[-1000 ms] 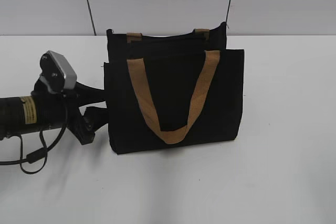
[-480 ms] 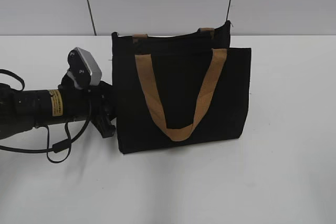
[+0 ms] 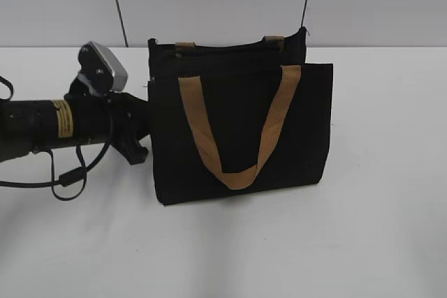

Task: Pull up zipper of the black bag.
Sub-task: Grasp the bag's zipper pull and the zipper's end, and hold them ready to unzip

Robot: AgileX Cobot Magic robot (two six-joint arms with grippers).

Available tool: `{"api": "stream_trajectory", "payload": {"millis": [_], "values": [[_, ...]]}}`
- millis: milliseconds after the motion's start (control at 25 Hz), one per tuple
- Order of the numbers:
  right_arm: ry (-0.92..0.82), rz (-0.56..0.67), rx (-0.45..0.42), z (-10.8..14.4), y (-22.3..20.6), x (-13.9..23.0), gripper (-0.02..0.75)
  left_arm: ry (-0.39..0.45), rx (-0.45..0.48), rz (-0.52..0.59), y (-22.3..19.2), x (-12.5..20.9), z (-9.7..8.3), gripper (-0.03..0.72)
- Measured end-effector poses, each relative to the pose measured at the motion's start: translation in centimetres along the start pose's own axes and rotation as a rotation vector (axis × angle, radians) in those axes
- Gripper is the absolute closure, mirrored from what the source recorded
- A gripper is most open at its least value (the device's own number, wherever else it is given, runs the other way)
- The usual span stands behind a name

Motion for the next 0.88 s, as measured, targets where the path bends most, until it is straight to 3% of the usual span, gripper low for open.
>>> {"api": "stream_trajectory", "payload": {"millis": [200,360,480,680,880], "values": [[0.000,0.000,0.000,0.0,0.0,0.0,0.230,0.080,-0.083,-0.068,3.8,-5.7,0.6,0.611],[0.000,0.000,-0.001,0.0,0.0,0.0,0.230,0.067,-0.156,-0.123,7.2,-10.0,0.9,0.611],[0.000,0.000,-0.001,0.0,0.0,0.0,0.230,0.056,-0.161,-0.187,9.6,-12.9,0.0,0.611],[-0.001,-0.001,-0.001,0.0,0.0,0.0,0.230,0.022,-0.130,-0.203,11.2,-14.4,-1.4,0.611],[-0.001,-0.001,-0.001,0.0,0.0,0.0,0.230,0.004,-0.123,-0.186,11.1,-14.1,-1.6,0.611]]}}
Point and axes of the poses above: a point on each arm's last joint axis where the gripper is mounted, y pointing back along that axis away from the gripper, z along the wrist's bending axis when the last joint is at zero, x = y × z, the point moved 10 cm from there along -y, pointing out along that axis toward the gripper, and after that the axes turned 12 degrees about y, right-handed, at the moved point
